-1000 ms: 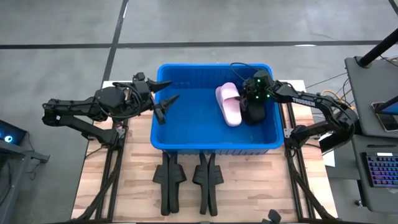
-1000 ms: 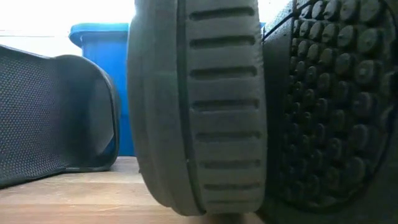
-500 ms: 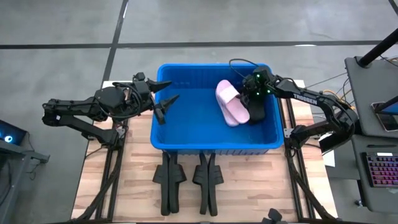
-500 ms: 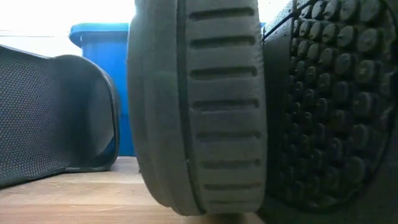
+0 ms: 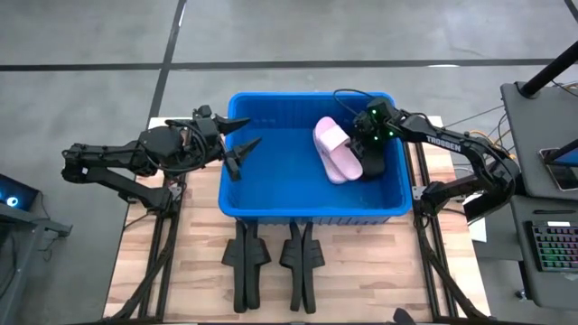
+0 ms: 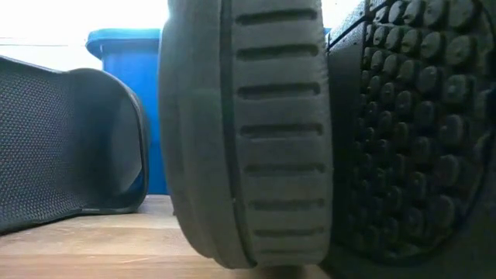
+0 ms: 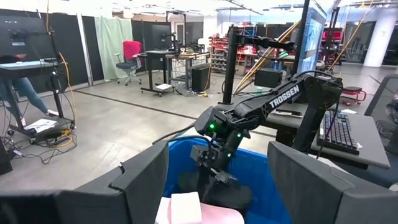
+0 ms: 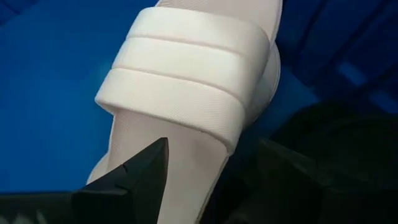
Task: Pick and place slides into bin
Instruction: Put the pink slide into the blue bin, then put the black slide into the blue bin
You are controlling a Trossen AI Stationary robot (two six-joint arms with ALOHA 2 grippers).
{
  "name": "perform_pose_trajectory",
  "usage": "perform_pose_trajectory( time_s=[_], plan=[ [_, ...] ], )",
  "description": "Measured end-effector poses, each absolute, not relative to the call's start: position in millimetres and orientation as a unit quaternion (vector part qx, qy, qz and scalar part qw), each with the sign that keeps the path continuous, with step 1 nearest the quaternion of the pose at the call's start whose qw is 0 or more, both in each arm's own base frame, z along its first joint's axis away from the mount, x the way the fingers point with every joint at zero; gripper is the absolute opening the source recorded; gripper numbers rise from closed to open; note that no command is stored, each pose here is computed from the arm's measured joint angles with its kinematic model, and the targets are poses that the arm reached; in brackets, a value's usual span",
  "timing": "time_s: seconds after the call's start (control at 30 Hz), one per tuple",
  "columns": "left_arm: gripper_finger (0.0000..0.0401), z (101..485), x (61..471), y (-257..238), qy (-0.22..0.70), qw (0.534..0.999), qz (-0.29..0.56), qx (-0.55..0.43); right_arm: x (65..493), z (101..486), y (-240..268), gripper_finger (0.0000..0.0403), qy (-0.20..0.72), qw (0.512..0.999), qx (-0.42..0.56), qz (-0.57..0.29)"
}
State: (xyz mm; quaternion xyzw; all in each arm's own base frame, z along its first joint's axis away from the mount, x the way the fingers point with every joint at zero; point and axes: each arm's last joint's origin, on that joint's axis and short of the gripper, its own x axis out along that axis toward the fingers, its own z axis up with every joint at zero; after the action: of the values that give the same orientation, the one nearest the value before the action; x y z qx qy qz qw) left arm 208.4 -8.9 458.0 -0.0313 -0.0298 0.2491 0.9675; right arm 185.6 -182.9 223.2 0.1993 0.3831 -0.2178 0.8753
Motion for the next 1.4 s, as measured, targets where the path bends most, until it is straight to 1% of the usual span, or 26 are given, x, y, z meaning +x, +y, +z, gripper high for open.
perform_pose_trajectory(
  time_s=[0.1, 0.23, 0.37, 0.43, 0.6, 0.93, 1.13, 1.4],
  plan=[
    [0.0259, 458, 208, -9, -0.03, 0.968, 0.249, -0.032, 186, 223, -181, 0.0227, 0.376, 0.875, 0.229, -0.2],
    [0.0259, 458, 208, -9, -0.031, 0.967, 0.249, -0.032, 188, 226, -177, 0.0226, 0.352, 0.885, 0.262, -0.153],
    [0.0259, 458, 209, -9, -0.029, 0.968, 0.249, -0.031, 187, 231, -174, 0.0225, 0.346, 0.89, 0.258, -0.148],
    [0.0259, 457, 210, -9, -0.029, 0.968, 0.249, -0.031, 186, 234, -173, 0.0226, 0.343, 0.892, 0.247, -0.159],
    [0.0259, 458, 210, -9, -0.029, 0.968, 0.249, -0.031, 181, 239, -174, 0.0226, 0.353, 0.887, 0.203, -0.215],
    [0.0259, 458, 210, -9, -0.029, 0.967, 0.249, -0.031, 175, 254, -169, 0.0226, 0.325, 0.898, 0.186, -0.232],
    [0.0259, 458, 210, -9, -0.03, 0.967, 0.249, -0.031, 168, 278, -158, 0.0226, 0.263, 0.92, 0.172, -0.235],
    [0.0259, 456, 213, -9, -0.027, 0.968, 0.249, -0.03, 159, 326, -121, 0.0226, 0.119, 0.965, 0.156, -0.173]
  ],
)
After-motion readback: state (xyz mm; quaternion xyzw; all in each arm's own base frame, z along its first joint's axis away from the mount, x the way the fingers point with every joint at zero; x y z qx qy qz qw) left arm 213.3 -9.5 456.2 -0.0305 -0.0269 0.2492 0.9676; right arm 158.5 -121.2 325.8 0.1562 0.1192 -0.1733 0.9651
